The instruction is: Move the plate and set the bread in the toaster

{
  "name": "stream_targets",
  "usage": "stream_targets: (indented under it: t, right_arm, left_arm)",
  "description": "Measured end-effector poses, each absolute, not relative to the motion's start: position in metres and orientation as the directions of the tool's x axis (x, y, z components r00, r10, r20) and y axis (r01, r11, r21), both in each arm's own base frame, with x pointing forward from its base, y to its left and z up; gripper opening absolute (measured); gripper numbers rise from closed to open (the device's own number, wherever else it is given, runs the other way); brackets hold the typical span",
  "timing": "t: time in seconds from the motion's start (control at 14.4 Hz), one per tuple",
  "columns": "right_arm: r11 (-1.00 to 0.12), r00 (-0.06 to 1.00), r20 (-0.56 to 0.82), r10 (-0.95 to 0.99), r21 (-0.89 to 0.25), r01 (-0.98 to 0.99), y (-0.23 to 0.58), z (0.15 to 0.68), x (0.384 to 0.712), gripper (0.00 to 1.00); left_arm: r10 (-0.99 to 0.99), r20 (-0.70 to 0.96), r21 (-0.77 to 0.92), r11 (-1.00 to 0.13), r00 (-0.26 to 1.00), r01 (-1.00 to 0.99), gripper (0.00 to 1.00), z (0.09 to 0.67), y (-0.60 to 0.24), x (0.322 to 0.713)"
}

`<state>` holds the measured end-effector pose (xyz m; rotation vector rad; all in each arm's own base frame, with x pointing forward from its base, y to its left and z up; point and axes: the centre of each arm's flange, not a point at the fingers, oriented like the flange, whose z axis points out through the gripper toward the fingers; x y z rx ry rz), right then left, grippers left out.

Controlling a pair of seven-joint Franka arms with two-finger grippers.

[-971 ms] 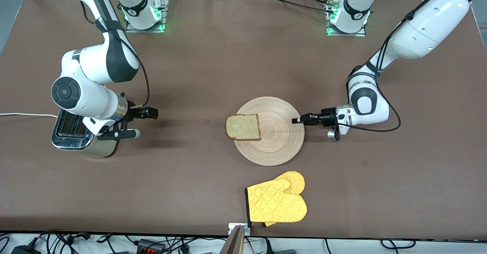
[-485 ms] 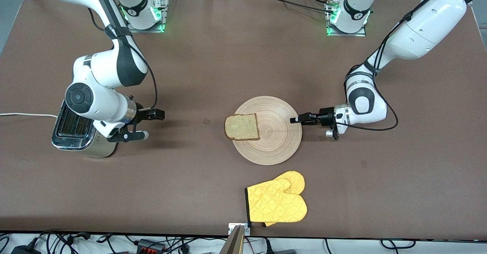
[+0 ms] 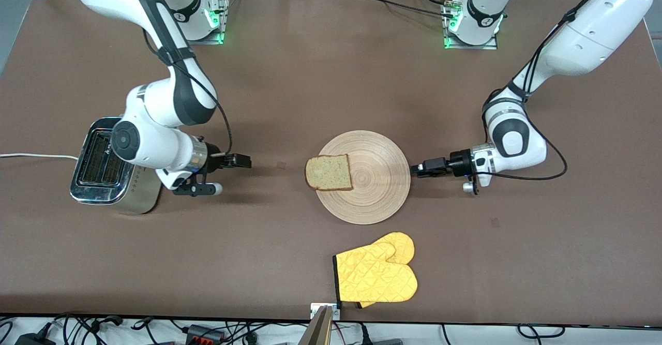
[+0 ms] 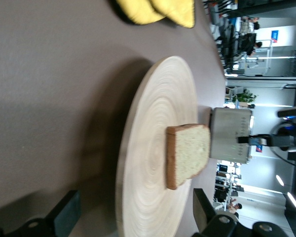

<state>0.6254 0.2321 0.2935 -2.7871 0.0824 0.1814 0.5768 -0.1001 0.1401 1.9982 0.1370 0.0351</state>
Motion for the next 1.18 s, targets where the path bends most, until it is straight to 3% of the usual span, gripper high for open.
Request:
stream_targets:
  t: [0.49, 0.83, 1.18]
  right_arm:
    - [-0.848, 0.977, -0.151, -0.148, -0.490, -0.204, 0.326, 0.237, 0.599, 1.00]
    - [-0.821, 0.964, -0.180, -0.194, -0.509, -0.260, 0.345, 0.207, 0.592, 1.00]
    - [-0.790, 0.958, -0.187, -0.219, -0.541, -0.287, 0.354, 0.202, 0.606, 0.99]
  left_arm:
    - [-0.204, 0.001, 0.849, -0.517, 0.979, -0.109, 1.00, 0.200, 0.013, 0.615]
    - [-0.324, -0.206, 0.691, -0.717, 0.923, -0.097, 1.00, 0.287, 0.051, 0.647]
    - [-0.286, -0.330, 0.471, -0.876, 0.900, -0.105, 1.00, 0.338, 0.015, 0.659]
